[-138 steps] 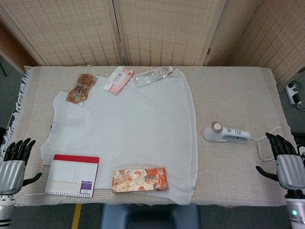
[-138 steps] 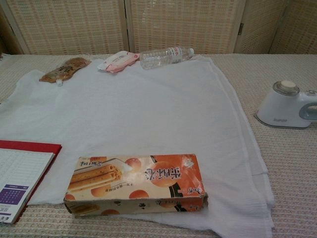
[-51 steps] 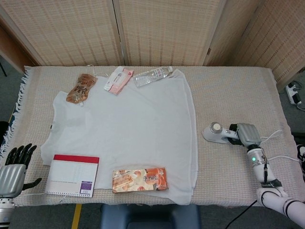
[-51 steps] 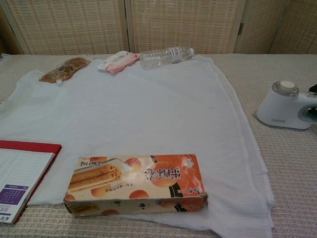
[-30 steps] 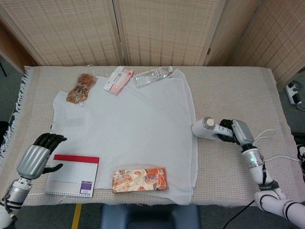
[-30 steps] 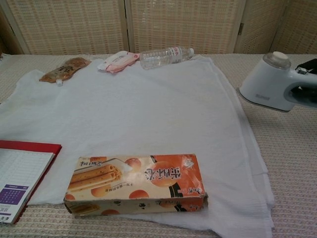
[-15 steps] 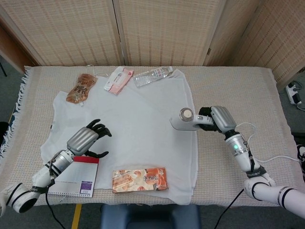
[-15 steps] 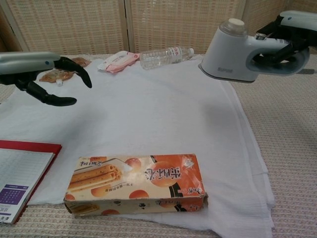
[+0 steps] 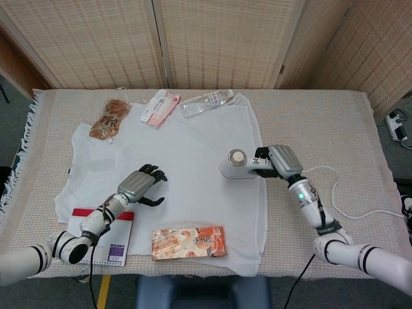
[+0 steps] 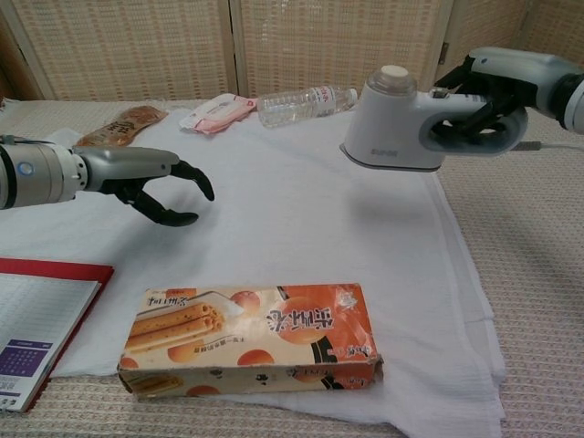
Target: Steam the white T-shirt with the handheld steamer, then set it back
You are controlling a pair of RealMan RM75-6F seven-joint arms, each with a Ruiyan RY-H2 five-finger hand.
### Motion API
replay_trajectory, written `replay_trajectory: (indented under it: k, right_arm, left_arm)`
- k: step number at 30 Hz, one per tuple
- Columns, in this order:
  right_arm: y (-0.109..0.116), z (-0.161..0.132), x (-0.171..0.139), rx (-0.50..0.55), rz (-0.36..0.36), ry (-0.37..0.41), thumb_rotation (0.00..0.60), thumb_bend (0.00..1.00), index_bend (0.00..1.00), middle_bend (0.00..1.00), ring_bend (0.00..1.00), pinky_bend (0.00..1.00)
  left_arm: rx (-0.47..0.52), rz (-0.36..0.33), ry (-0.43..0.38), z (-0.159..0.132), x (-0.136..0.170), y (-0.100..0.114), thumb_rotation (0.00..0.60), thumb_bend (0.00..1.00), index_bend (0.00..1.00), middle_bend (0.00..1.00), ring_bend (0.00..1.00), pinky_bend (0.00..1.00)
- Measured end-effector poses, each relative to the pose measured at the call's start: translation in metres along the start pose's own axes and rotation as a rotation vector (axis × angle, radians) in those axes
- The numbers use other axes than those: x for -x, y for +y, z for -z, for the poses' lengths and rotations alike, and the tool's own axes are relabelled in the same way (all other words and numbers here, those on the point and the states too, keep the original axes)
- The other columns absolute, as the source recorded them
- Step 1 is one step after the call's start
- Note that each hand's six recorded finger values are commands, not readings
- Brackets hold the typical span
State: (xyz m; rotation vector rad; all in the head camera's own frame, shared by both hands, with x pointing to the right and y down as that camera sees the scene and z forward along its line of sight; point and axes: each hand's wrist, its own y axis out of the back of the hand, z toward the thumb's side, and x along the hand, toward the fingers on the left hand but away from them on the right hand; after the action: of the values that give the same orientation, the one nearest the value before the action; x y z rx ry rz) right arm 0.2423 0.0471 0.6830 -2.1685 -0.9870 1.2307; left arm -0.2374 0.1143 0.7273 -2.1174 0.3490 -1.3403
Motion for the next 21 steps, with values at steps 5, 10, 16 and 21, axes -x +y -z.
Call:
replay_trajectory:
  k: [5,10,16,21]
  right_arm:
    - [-0.020,-0.005,0.014,-0.029,-0.015,0.006,0.600,0.49,0.82,0.85,0.82,0.89]
    - [-0.044,-0.016,0.029,-0.042,-0.032,0.022,0.600,0.50,0.82,0.85,0.82,0.89]
    - [-0.067,-0.036,0.042,-0.046,-0.042,0.059,0.600,0.50,0.82,0.85,0.82,0.89]
    - [-0.081,-0.046,0.048,-0.088,-0.051,0.085,0.600,0.50,0.82,0.85,0.82,0.89]
  left_arm:
    - [-0.052,0.017,0.022,0.005,0.002,-0.012,0.290,0.40,0.12,0.13,0.04,0.00]
    - [-0.075,0.015,0.033,0.005,0.003,-0.016,0.294,0.40,0.09,0.11,0.02,0.00]
    - [-0.087,0.026,0.028,-0.001,0.004,-0.021,0.297,0.39,0.09,0.10,0.02,0.00]
    - [-0.081,0.044,0.034,-0.003,0.002,-0.025,0.298,0.39,0.10,0.10,0.02,0.00]
